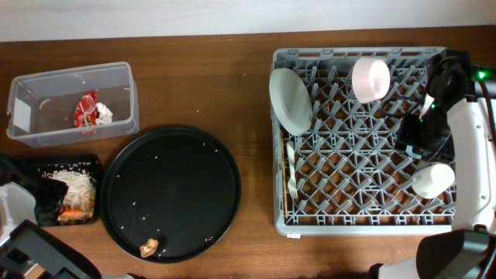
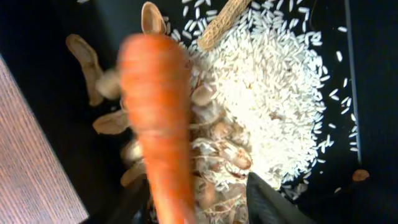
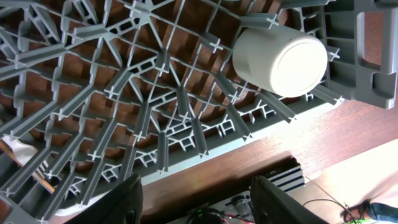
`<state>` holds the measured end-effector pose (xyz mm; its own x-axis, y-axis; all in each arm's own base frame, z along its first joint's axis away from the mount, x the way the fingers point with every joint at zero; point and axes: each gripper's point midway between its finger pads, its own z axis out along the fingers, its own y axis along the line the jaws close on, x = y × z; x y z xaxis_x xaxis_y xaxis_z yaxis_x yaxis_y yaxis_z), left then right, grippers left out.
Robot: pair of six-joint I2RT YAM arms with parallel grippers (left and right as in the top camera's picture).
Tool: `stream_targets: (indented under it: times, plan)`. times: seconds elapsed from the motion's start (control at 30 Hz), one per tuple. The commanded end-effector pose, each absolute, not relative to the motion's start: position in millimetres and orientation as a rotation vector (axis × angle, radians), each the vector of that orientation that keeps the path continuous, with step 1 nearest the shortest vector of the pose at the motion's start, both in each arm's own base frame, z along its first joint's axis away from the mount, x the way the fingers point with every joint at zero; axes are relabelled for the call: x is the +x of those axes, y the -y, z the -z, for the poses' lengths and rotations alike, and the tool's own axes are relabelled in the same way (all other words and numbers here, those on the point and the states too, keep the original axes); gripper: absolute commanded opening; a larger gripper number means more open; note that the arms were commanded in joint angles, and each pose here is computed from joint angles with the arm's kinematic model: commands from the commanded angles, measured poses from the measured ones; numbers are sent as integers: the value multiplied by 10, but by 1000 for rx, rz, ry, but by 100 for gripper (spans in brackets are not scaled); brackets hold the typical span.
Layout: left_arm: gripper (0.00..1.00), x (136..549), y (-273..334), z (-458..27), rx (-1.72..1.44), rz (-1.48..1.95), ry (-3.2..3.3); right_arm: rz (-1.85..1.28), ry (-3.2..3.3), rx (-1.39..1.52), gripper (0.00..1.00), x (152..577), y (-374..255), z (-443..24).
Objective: Sort waste into correct bins and load items into the dishwasher rack
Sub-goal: 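Carry the carrot to the black board and release it, then grasp the brown shell piece on the tray with the left gripper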
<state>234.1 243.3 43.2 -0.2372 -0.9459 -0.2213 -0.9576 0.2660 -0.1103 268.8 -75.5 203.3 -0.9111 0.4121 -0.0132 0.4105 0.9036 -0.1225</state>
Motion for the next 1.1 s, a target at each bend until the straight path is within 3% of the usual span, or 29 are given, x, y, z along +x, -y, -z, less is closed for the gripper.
stream_targets:
  times: [0.0, 0.1, 0.3, 0.5, 0.73, 0.9, 0.97, 1.07]
  plan:
    - [57, 2339, -2446, -474, -1769, -66, -2293, -193, 3058, -653, 59, 2679, 769, -2057]
    - [57, 2596, -2183, -559, -1648, 202, -2322, -187, 3047, -650, 59, 2654, 757, -2057]
    - [59, 2604, -1332, -837, -1400, 281, -2587, -174, 3049, -651, 59, 2659, 744, -2055]
    - [72, 2044, -401, -570, -1219, 287, -3049, -169, 3054, -652, 59, 2671, 741, -2054]
    - [73, 1347, -65, -26, -1208, 264, -3253, -163, 3054, -652, 59, 2673, 734, -2053]
    - [47, 1386, -73, 35, -1194, 268, -3226, -163, 3054, -652, 59, 2672, 734, -2053]
    - [28, 1419, -74, 28, -1191, 277, -3217, -163, 3054, -652, 59, 2672, 734, -2053]
    - [21, 1495, -91, -13, -1180, 282, -3202, -163, 3054, -652, 59, 2672, 734, -2053]
